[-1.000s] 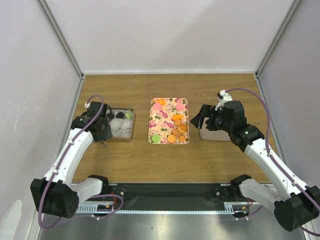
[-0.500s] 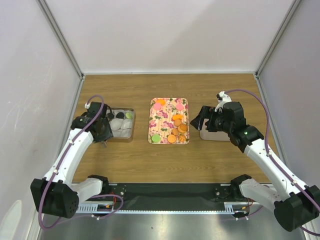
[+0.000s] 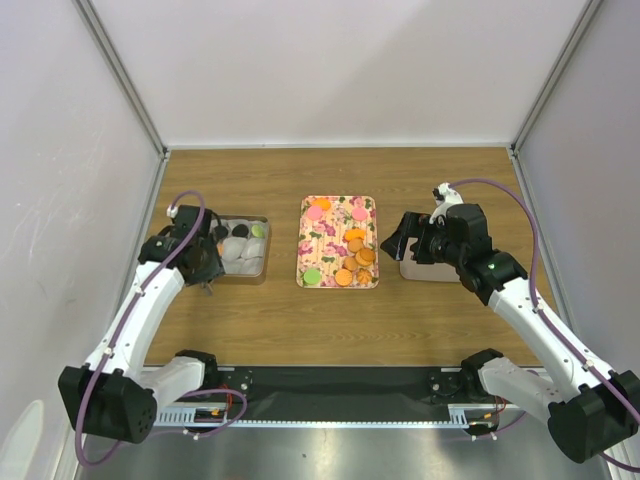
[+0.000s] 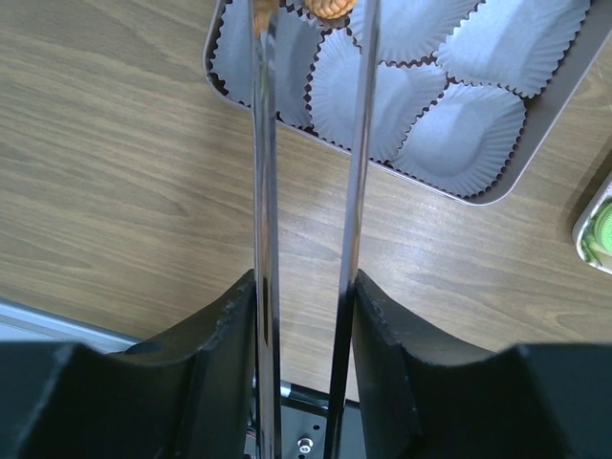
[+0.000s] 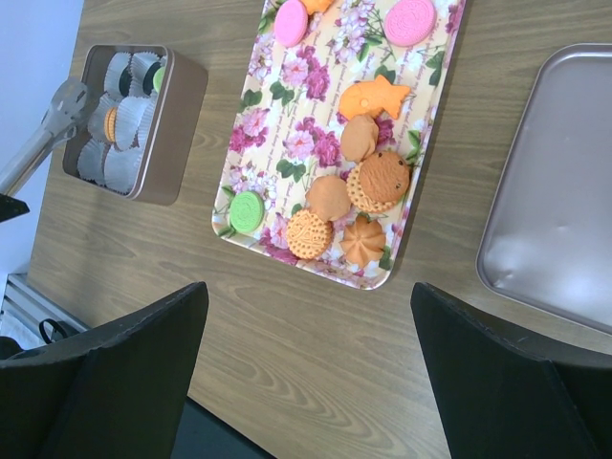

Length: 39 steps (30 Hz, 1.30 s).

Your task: Pack the cookies

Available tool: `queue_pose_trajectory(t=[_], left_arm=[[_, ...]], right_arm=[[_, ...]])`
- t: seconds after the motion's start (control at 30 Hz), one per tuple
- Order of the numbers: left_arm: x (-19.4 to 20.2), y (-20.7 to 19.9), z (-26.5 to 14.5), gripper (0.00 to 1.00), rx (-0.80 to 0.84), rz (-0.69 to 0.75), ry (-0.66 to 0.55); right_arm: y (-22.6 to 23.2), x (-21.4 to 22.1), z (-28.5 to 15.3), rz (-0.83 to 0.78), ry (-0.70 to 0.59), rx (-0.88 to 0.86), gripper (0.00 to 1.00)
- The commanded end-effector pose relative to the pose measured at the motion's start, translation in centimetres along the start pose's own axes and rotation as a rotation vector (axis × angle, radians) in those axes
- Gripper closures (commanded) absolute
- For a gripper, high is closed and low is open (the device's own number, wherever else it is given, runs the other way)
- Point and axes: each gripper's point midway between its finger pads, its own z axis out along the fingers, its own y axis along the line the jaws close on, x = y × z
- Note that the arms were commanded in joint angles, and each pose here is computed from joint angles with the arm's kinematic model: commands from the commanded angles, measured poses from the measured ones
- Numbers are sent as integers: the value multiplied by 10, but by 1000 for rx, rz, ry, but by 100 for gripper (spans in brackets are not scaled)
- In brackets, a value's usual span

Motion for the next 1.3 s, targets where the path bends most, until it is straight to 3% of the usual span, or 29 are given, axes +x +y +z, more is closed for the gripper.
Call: queue_pose_trajectory(t=[0.0,0.2,0.3,0.53,0.8,0.93,1.27], left_arm=[[-17,-5,-14,56,46,-9,-71],[-34,-34,-45,56,111,44,-143],[-36,-68,-57,55,152,111,-163],[-17,-185,-77,53,346,308,-174],[23,-289,-65,52,415,506,-109],[43,-304,-56,51,399,564,-85],[63,-293,-48,50,378,597,-52]], right_arm=[[4,-7,-1,-14,-28,-19,5],[0,-7,2,-11,-27,1,5],[-3,-10,0,-15,-36,22,5],[-10,-19,-13,-19,-68,89,5],[-25,-17,-31,-20,-86,177,5],[-25,-16,-35,-15,-89,181,5],[-22,-16,-30,-15,-81,163,5]])
